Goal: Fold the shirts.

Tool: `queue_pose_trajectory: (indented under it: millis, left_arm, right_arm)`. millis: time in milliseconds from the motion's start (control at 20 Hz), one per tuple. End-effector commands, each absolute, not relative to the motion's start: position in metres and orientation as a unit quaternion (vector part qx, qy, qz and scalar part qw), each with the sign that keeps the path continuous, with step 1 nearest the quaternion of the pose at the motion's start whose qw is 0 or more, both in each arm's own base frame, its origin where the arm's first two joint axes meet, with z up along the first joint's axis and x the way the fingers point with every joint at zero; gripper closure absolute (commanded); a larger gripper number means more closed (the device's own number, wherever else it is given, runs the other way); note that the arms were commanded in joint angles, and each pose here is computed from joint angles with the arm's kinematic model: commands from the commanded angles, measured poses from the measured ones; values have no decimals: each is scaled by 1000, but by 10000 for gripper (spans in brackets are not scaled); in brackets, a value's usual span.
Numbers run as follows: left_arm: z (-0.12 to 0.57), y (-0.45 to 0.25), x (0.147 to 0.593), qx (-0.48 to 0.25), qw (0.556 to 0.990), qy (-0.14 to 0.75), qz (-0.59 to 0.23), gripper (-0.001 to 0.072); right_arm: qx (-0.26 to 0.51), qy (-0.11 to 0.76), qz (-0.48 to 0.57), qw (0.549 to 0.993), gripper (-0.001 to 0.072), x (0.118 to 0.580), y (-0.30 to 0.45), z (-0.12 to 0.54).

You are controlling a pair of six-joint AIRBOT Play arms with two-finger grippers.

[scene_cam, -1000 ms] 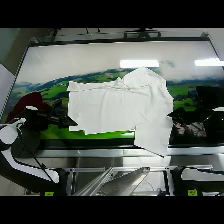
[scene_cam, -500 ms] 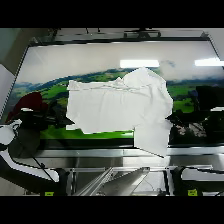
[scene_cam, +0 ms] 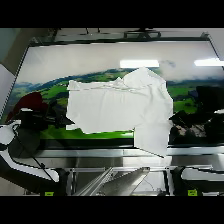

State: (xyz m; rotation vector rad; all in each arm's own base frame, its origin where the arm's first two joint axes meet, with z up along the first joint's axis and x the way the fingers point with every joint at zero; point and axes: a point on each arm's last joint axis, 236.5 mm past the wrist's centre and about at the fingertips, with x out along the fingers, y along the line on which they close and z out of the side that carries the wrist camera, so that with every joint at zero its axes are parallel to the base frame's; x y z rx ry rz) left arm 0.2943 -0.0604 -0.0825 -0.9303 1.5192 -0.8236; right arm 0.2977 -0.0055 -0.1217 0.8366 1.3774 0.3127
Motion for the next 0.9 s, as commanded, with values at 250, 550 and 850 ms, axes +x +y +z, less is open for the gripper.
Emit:
queue_pose_trajectory:
  millis: [250, 550, 850]
  left_arm:
    - [-78, -62, 294, -399, 551, 641, -355, 688]
    - [13, -82, 324, -465, 564, 519, -443, 691]
    - [240, -89, 315, -388, 674, 239, -581, 684]
  right_arm:
    - [404, 584, 201, 675, 696, 310, 32, -110]
    - [396, 474, 297, 728, 696, 341, 42, 17]
    - [244, 124, 331, 903, 696, 318, 32, 307]
